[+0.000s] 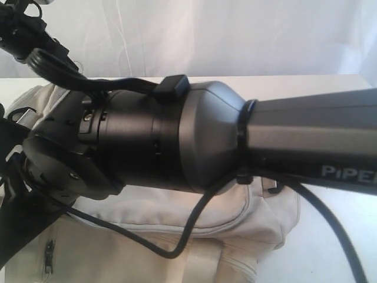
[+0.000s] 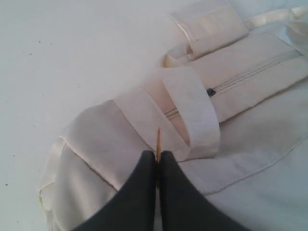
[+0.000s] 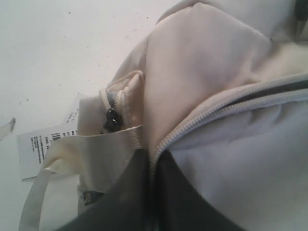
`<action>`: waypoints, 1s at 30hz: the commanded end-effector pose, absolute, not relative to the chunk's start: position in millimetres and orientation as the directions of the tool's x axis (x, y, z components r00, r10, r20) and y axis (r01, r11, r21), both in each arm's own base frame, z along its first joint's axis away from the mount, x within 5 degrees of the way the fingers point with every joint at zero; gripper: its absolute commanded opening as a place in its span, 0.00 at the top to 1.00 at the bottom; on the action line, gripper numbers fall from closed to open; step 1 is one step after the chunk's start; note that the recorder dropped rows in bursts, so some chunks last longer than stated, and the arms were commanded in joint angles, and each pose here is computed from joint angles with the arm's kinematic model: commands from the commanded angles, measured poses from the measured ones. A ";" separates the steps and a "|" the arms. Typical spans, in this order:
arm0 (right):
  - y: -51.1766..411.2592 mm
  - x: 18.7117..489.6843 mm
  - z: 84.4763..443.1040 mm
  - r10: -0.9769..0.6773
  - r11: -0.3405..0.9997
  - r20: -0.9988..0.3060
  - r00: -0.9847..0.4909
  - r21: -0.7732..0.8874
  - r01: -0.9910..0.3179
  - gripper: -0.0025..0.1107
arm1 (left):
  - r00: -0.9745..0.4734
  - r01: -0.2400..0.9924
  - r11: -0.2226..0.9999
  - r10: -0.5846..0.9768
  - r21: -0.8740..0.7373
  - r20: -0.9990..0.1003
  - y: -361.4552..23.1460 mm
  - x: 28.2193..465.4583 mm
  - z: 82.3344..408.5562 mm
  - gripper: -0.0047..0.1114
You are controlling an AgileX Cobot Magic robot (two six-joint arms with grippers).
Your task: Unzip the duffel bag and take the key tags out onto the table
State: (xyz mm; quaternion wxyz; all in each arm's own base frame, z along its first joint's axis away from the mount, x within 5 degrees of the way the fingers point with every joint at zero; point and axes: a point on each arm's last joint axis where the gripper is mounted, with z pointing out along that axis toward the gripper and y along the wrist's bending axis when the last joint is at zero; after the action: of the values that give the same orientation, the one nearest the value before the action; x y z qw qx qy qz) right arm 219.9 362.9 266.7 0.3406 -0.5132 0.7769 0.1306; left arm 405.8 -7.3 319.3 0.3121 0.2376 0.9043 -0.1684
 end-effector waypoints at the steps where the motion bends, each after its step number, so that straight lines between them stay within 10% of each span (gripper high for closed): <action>1: 363.2 215.2 266.0 -0.711 0.446 -0.648 -0.271 -0.119 -0.887 0.98 | -0.684 0.544 0.827 0.341 -0.140 -0.646 -5.5 404.8 323.5 0.75; 6: 362.7 214.2 267.3 -0.706 0.451 -0.649 -0.282 -0.105 -0.886 0.84 | -0.740 0.514 0.840 0.332 -0.173 -0.585 -4.5 393.1 328.8 0.28; 8: 361.2 213.4 269.5 -0.708 0.451 -0.646 -0.284 -0.105 -0.886 0.74 | -0.731 0.508 0.847 0.328 -0.156 -0.599 -4.6 384.0 343.5 0.25; 12: 348.2 207.9 295.0 -0.709 0.456 -0.647 -0.282 -0.116 -0.882 0.52 | -0.662 0.533 0.842 0.353 -0.084 -0.661 -7.7 349.6 389.6 0.38; 23: 273.2 171.3 367.1 -0.858 0.377 -0.444 -0.258 -0.204 -0.903 0.50 | -0.581 0.596 0.803 0.407 -0.028 -0.705 -25.0 201.5 462.6 0.94; 30: 266.1 167.3 341.9 -0.938 0.251 -0.297 -0.180 -0.221 -0.943 0.50 | -0.557 0.604 0.797 0.403 -0.021 -0.727 -34.2 121.3 438.7 0.96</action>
State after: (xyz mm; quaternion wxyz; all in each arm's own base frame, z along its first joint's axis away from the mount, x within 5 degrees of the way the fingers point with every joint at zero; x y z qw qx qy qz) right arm 167.8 267.1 354.3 0.2088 -0.5888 0.7806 0.0182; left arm 154.8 -29.0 453.3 0.4030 0.2795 0.8643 -0.1116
